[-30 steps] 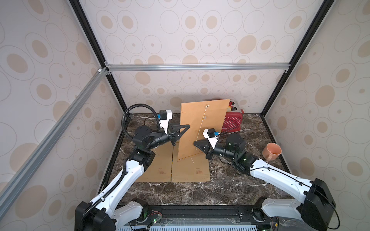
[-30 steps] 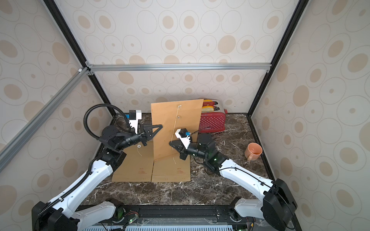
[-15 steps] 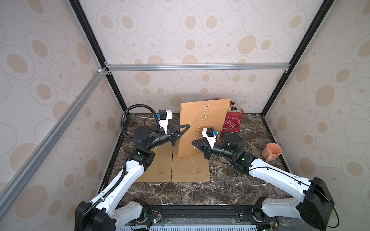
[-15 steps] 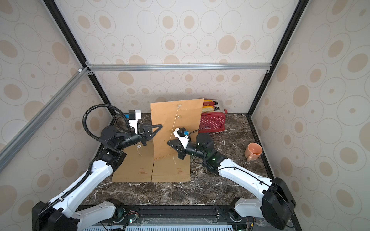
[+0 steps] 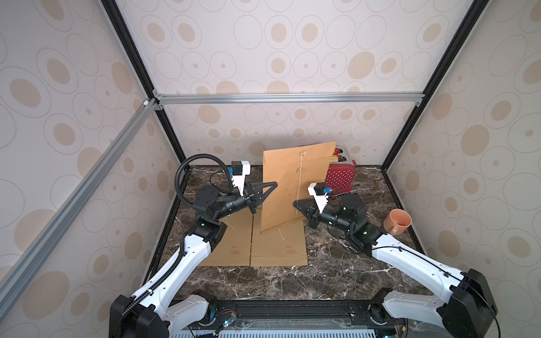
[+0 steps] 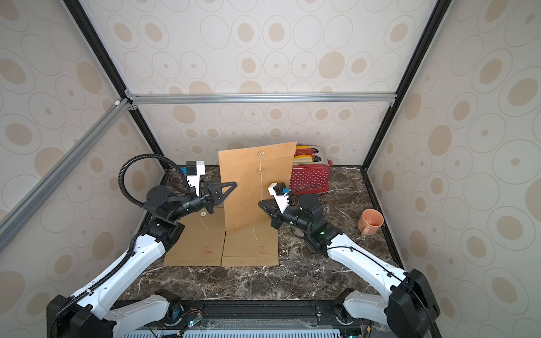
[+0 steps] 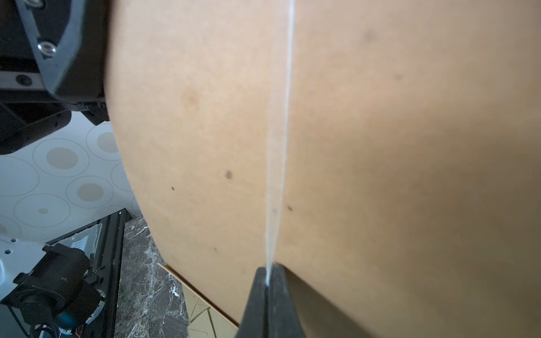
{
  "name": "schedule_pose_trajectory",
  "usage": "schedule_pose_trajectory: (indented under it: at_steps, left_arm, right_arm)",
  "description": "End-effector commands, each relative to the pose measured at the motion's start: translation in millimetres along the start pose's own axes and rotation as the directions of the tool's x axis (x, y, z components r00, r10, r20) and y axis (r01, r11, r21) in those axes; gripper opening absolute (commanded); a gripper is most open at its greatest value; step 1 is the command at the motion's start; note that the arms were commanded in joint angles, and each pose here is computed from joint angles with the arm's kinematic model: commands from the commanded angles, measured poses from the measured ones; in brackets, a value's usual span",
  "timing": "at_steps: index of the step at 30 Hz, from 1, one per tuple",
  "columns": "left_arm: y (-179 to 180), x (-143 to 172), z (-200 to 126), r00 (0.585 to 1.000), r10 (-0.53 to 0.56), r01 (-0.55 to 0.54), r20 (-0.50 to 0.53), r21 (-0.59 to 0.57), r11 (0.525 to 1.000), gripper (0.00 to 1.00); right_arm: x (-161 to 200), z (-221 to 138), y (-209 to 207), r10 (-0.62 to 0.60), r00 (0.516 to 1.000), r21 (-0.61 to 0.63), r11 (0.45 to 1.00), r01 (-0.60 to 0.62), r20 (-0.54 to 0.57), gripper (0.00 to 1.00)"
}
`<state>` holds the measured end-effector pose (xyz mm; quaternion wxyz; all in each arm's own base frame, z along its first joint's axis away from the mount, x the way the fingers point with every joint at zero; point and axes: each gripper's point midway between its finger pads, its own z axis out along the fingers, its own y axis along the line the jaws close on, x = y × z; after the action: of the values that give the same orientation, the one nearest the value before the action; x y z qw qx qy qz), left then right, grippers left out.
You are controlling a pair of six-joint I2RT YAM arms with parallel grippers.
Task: Close the mouth of the file bag
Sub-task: Close the file bag.
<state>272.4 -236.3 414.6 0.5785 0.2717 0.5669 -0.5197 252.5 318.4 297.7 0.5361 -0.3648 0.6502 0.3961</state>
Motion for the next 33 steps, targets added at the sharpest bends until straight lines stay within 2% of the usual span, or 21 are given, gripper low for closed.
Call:
schedule_pose_trajectory:
  at_steps: [1,7,11,33]
  left_arm:
    - [-14,-21,-3,0.997,0.05,-0.052,0.057,0.033,0.998,0.0]
    - [-14,-22,-3,0.997,0.044,-0.046,0.065,0.036,0.998,0.0]
    - [-13,-20,-2,0.997,0.047,-0.049,0.057,0.035,0.998,0.0]
    - [-14,-21,-1,0.998,0.036,-0.039,0.054,0.05,0.998,0.0]
  right_arm:
    - [1,-4,6,0.027,1.0,-0.029,0.999,-0.027,-0.01,0.0]
    - [4,13,19,0.097,0.994,-0.132,0.986,-0.104,-0.056,0.0]
    - [0,22,34,0.075,0.996,-0.173,0.981,-0.084,-0.058,0.0]
    - [-6,33,51,0.054,0.996,-0.207,0.976,-0.068,-0.07,0.0]
